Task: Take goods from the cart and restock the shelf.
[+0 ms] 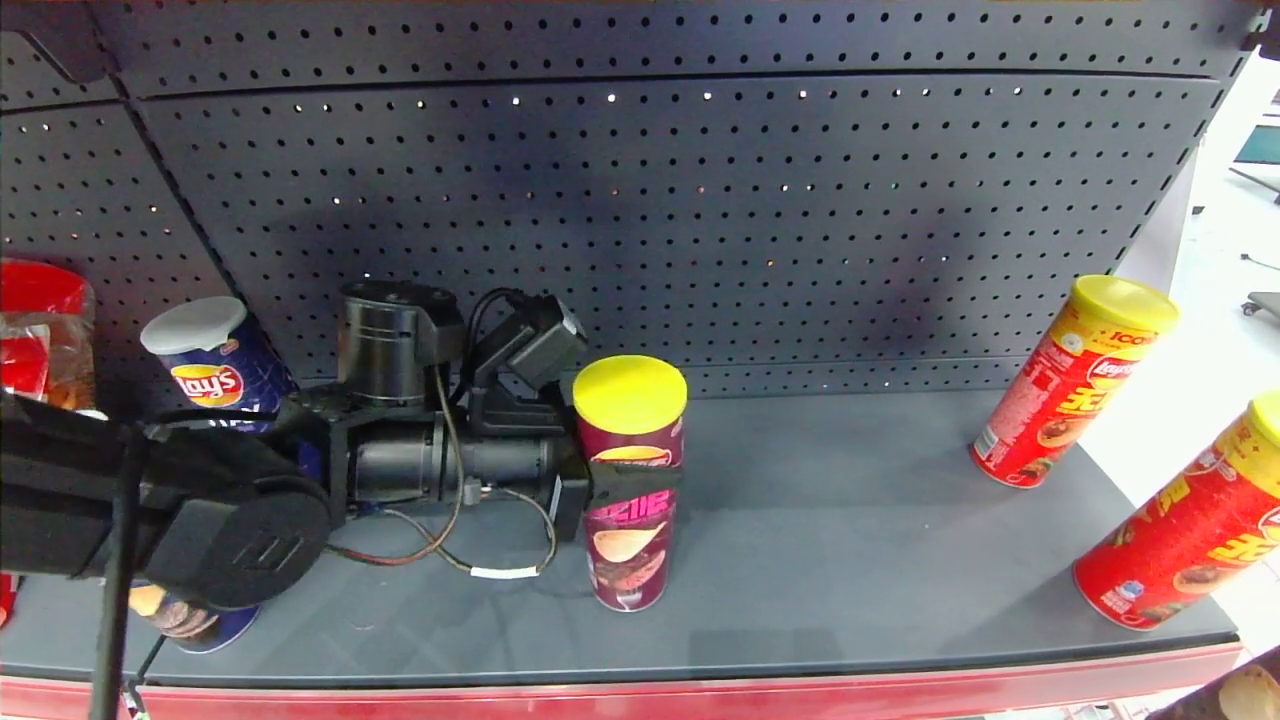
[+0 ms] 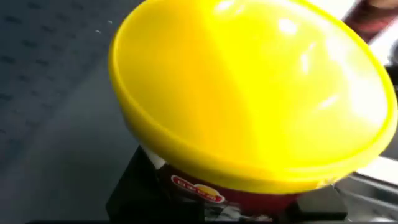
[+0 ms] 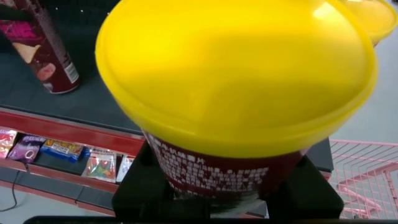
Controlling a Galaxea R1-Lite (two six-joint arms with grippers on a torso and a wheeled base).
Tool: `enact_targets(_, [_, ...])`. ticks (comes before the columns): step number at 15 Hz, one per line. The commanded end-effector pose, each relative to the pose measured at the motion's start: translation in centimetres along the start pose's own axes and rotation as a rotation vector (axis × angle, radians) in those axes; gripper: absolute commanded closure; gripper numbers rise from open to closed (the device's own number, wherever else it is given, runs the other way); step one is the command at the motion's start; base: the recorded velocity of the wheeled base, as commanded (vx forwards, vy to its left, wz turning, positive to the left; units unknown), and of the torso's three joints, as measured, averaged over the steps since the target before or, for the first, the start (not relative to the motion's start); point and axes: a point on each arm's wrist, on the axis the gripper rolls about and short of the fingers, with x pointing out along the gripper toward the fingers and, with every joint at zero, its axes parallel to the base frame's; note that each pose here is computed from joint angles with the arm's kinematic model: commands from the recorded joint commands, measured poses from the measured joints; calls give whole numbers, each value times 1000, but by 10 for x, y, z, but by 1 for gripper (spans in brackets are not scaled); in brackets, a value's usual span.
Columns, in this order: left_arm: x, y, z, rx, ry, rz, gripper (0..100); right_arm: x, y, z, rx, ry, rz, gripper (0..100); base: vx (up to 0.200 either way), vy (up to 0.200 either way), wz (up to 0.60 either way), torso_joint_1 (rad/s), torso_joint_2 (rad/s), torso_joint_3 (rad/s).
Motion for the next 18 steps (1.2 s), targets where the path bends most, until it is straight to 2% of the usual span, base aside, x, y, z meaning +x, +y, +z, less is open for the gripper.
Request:
enact_targets(1, [-5, -13, -1, 32, -29, -9, 100, 0, 0, 2, -1, -3, 1, 100, 0, 0, 0, 0, 0, 0])
enact_targets(3, [-3, -16, -8, 28, -23, -19, 100, 1, 0, 4, 0, -3, 1, 100, 0, 0, 0, 0, 0, 0])
enact_targets(4, [-1, -22, -11, 23, -11, -36, 100, 1, -1, 8, -1, -9, 1, 100, 0, 0, 0, 0, 0, 0])
enact_targets(8, [-3, -26, -10, 25, -14, -44, 100, 1, -1, 8, 2, -10, 0, 100, 0, 0, 0, 0, 0, 0])
enact_targets(11, [-12, -33, -18, 13, 1, -47, 100, 0, 0, 9, 1, -15, 0, 100, 0, 0, 0, 0, 0, 0])
enact_targets(18, [-17, -39, -22, 1, 14, -54, 100, 2, -1, 10, 2, -7, 2, 100, 0, 0, 0, 0, 0, 0])
